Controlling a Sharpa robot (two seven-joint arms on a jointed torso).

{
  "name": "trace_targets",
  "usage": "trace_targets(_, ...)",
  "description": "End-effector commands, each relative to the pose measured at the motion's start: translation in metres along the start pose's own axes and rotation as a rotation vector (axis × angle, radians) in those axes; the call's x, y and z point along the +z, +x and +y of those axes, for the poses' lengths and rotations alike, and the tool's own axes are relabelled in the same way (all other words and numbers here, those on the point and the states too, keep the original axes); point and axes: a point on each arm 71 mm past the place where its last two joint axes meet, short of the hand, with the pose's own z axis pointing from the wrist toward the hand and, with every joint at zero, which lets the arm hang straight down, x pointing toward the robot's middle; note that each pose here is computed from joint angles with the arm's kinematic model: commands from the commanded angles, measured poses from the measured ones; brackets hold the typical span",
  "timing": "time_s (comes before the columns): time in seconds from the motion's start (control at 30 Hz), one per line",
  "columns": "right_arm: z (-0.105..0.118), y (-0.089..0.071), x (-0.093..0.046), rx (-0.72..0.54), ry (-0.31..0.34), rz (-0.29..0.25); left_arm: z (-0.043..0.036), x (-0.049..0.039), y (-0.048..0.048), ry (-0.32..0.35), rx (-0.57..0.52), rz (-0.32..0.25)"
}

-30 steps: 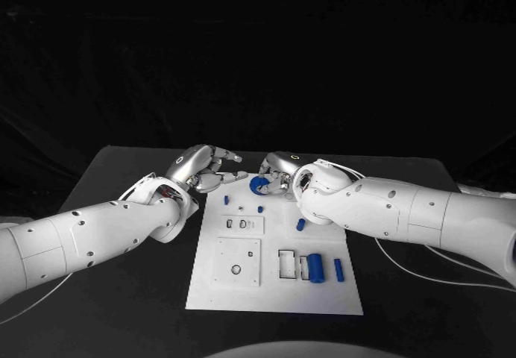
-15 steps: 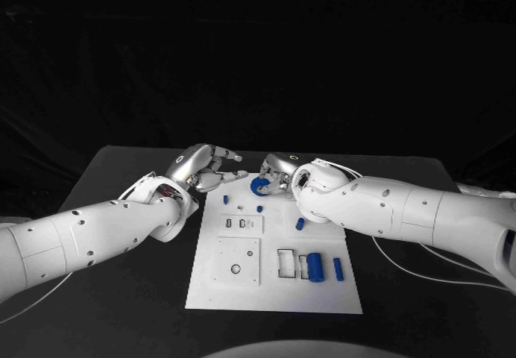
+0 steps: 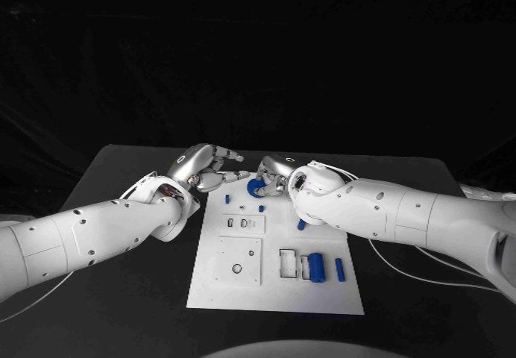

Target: Assemble the parts on the task board

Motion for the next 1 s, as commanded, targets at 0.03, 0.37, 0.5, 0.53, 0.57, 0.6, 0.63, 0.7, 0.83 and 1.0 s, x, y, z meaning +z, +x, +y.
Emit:
trace_targets(0.03,0.0036,0.0032,-0.0003,-0.016,-0.021,0.011,-0.0027,0.0012,-0.0008,0.017,0.004,-0.007)
trace_targets(0.37,0.0037,0.0048,0.0012,-0.023,-0.013,0.027,-0.0037,0.0018,-0.0009,0.021,0.004,-0.007)
trace_targets(0.5,0.0027,0.0053,0.0018,-0.028,-0.006,0.034,-0.0037,0.0017,-0.0011,0.021,0.004,-0.007)
trace_targets(0.53,0.0025,0.0054,0.002,-0.029,-0.004,0.036,-0.0037,0.0017,-0.0011,0.021,0.004,-0.007)
trace_targets(0.57,0.0024,0.0055,0.0021,-0.029,-0.004,0.037,-0.0037,0.0017,-0.0011,0.021,0.004,-0.007)
trace_targets(0.6,0.0024,0.0056,0.0022,-0.03,-0.003,0.038,-0.0037,0.0017,-0.0012,0.021,0.004,-0.007)
trace_targets(0.63,0.0026,0.0058,0.0024,-0.03,-0.003,0.04,-0.0038,0.0016,-0.0012,0.021,0.004,-0.007)
trace_targets(0.7,0.003,0.006,0.0026,-0.031,-0.003,0.042,-0.0038,0.0017,-0.0012,0.021,0.004,-0.007)
trace_targets(0.83,0.0045,0.0065,0.0026,-0.03,-0.009,0.043,-0.004,0.0019,-0.0009,0.021,0.004,-0.007)
trace_targets(1.0,0.0052,0.007,0.0021,-0.03,-0.012,0.047,-0.0042,0.0021,-0.0007,0.021,0.004,-0.006)
